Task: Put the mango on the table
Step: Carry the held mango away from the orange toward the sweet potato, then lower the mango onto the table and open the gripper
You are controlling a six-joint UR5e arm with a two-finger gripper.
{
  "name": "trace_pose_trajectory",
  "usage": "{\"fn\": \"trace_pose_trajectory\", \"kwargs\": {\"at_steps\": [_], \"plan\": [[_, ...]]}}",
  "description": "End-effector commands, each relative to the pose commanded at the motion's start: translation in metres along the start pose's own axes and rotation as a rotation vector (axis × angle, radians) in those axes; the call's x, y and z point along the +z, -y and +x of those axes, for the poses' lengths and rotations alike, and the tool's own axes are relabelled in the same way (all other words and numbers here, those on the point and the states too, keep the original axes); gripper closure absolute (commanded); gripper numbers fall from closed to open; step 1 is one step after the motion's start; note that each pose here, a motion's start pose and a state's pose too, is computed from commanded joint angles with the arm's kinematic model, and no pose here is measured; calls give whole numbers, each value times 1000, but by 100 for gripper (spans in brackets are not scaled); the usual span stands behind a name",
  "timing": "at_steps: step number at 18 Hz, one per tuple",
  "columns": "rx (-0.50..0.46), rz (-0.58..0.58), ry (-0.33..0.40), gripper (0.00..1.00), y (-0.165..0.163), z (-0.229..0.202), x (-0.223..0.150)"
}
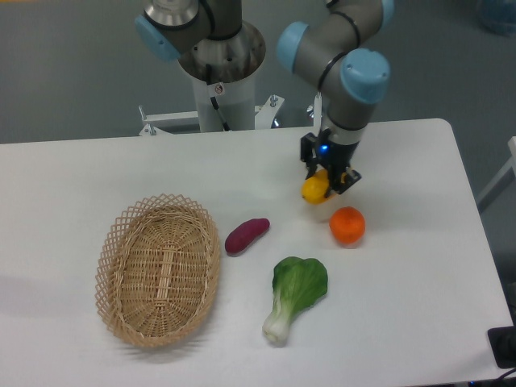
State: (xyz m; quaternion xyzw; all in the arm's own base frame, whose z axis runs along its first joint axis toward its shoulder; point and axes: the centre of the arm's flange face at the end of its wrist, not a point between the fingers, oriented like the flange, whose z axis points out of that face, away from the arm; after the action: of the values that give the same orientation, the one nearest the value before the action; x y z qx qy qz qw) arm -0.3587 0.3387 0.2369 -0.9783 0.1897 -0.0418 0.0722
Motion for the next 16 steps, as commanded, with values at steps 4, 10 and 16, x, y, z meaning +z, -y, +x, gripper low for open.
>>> {"fn": "trace_pose_trajectory", "kwargs": {"at_steps": [4, 10, 16], "plan": [[-42, -5, -16, 45, 16, 6, 9], [-76, -5, -23, 42, 17, 6, 12], [-71, -3, -6, 4, 19, 1, 6]]}}
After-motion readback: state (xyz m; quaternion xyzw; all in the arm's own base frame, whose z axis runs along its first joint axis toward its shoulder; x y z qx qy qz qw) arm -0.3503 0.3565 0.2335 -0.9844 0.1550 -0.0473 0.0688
